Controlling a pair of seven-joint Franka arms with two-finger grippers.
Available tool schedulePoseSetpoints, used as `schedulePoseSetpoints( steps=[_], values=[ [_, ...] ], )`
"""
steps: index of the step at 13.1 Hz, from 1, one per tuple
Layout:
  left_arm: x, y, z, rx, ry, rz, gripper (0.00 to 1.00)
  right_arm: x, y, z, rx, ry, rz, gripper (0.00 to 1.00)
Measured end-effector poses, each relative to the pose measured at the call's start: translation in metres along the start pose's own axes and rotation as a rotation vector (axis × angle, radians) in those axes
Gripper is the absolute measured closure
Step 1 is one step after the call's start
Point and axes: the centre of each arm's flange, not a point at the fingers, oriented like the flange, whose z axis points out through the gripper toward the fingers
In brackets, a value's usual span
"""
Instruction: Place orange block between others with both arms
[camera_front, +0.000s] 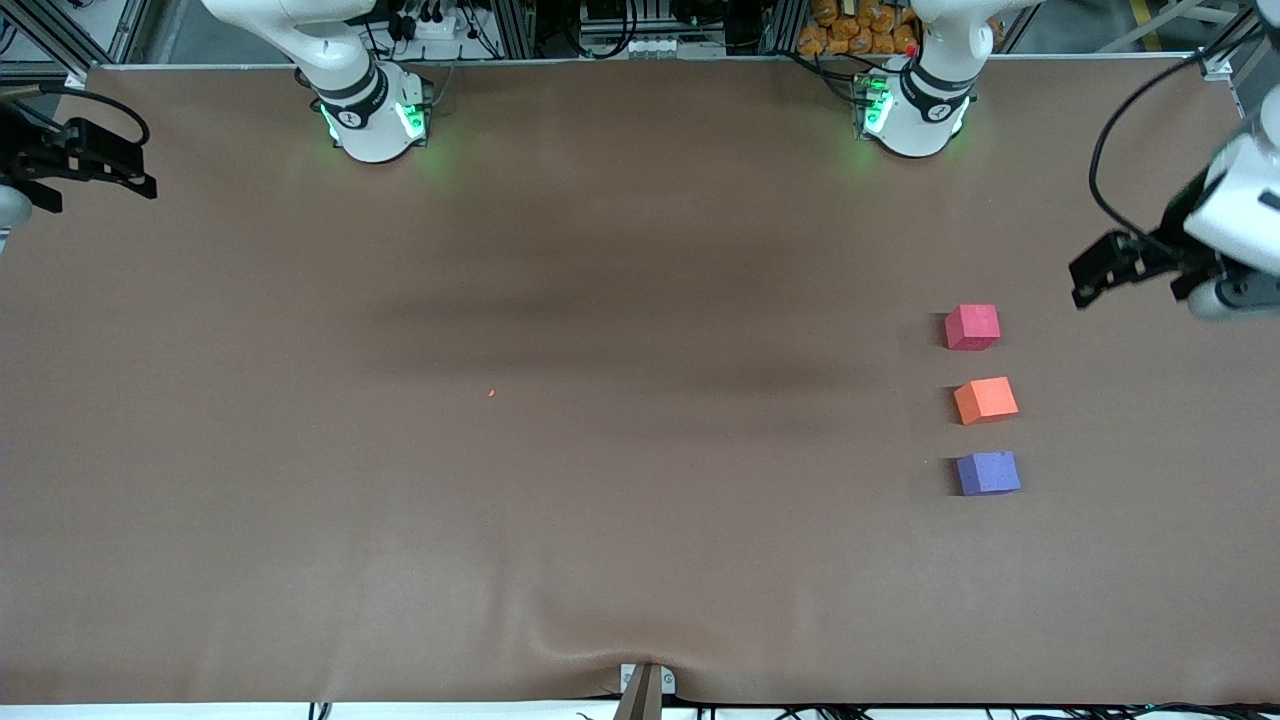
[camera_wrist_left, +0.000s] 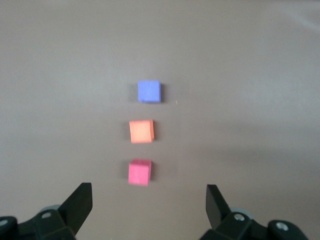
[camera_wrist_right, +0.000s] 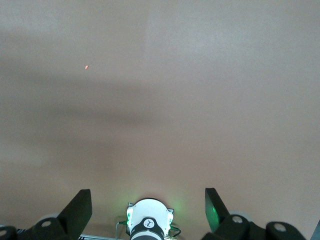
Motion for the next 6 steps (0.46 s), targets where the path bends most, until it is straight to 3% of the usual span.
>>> schedulePoseSetpoints(
  steps=[6],
  values=[
    [-0.026, -0.027, 0.000, -0.002, -0.049, -0.029, 0.00, -0.004, 0.003, -0.003, 0.002, -0.006, 0.006, 0.00]
  ],
)
